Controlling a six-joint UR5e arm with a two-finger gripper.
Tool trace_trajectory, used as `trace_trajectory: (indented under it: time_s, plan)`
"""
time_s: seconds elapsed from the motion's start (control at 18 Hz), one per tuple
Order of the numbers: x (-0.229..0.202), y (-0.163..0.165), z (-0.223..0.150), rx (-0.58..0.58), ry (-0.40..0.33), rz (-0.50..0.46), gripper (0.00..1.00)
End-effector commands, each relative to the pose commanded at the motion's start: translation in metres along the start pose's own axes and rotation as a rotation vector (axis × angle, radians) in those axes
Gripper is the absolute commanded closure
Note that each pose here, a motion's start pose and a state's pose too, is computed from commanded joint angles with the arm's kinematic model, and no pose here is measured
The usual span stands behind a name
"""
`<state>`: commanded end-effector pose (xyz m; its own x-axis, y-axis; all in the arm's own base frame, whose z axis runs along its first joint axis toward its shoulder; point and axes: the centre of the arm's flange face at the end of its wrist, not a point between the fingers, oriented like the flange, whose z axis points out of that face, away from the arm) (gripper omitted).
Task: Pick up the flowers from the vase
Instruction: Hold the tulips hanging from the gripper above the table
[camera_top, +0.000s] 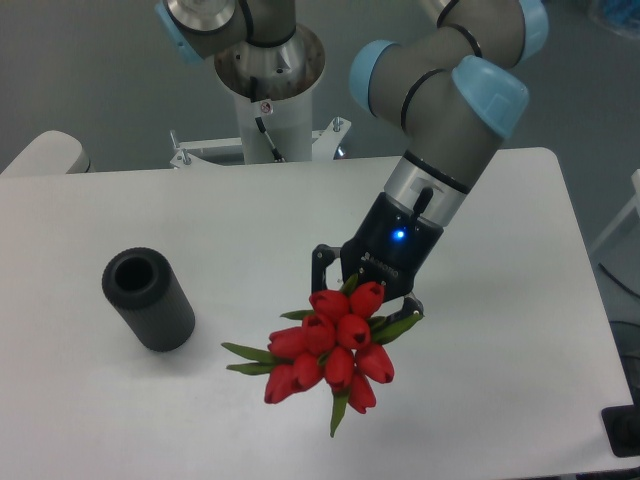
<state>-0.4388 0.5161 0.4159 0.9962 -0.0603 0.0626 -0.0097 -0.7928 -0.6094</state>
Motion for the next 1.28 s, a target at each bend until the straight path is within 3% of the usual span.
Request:
trace_trajectory:
  time_s: [0.17, 0.33, 0.67, 1.28]
  plan:
    - [-0.005, 0.015, 0.022, -0.127, -0.031, 0.033, 0.98]
    - [-0.012, 0.027, 0.039, -0.192, -0.015, 0.058, 0.97]
    - [-0.028, 0.043, 0.058, -0.317, -0.06, 0.061, 0.97]
    - [-0.04, 0.049, 0.095, -0.529, -0.032, 0.275, 0.97]
